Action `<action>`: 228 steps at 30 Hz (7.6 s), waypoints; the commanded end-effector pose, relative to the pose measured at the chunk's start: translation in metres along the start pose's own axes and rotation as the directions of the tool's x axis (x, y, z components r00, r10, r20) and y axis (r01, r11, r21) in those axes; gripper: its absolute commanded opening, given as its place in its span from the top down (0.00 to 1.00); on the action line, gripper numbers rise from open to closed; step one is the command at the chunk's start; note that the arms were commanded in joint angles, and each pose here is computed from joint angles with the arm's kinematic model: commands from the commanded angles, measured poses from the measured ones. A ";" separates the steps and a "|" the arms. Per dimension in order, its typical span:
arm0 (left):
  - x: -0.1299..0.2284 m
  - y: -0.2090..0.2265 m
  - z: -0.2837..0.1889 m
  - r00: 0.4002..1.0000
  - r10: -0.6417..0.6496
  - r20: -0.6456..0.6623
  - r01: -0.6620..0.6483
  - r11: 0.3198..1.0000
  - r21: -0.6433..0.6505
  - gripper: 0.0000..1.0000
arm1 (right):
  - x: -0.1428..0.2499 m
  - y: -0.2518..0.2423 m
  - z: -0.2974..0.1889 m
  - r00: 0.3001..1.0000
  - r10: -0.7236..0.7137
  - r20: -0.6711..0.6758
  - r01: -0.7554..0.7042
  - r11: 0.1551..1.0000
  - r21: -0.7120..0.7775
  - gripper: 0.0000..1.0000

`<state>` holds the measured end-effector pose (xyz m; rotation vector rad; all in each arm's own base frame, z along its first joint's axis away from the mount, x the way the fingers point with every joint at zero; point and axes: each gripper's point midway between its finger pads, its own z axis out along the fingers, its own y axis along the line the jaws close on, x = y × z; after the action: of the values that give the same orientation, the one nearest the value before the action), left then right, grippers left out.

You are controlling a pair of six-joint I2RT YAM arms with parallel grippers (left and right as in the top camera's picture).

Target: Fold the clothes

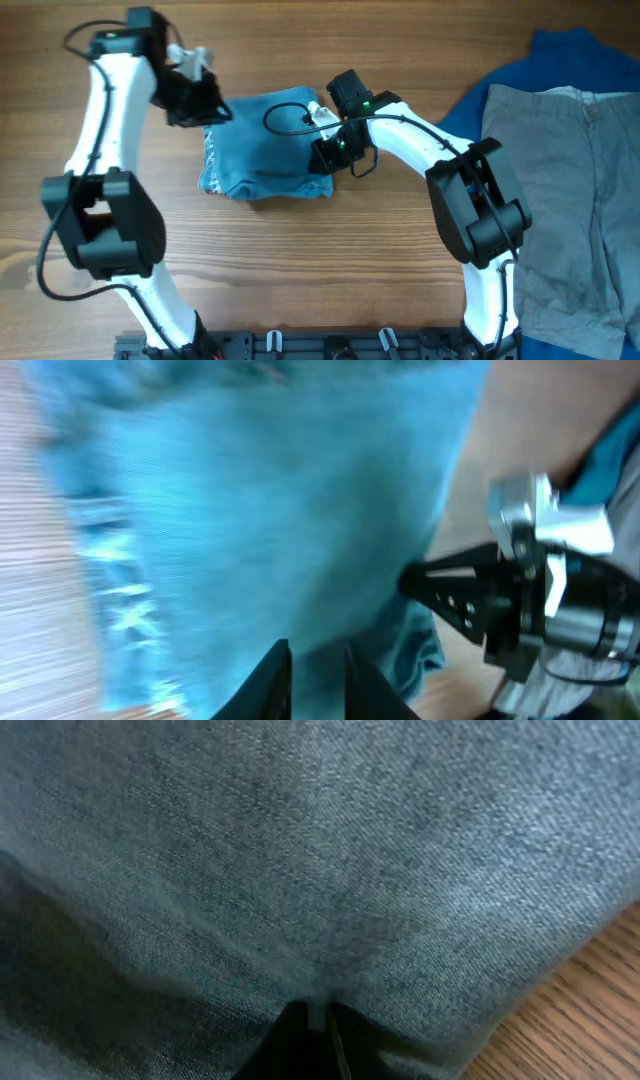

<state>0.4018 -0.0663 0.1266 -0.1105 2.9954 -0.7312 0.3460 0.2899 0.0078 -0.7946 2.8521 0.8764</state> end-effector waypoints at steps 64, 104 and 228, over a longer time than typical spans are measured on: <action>-0.136 0.254 0.020 0.383 -0.755 0.532 0.624 0.636 0.455 0.42 | -0.052 0.017 -0.086 0.964 -0.066 0.259 0.028 0.988 0.150 0.30; -0.163 0.223 -0.034 0.607 -0.107 0.788 0.188 0.982 -0.012 0.90 | -0.024 0.010 -0.074 0.985 0.024 0.171 -0.049 0.988 0.143 0.16; 0.185 -0.020 -0.086 0.256 0.477 0.841 -0.431 0.835 -0.342 0.00 | 0.169 -0.037 -0.267 0.049 -0.202 0.978 -0.368 0.907 0.206 0.00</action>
<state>0.2169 -0.0524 0.2368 0.2421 1.7970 -0.2906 0.2432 0.0443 0.1771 0.1631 1.5690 0.4081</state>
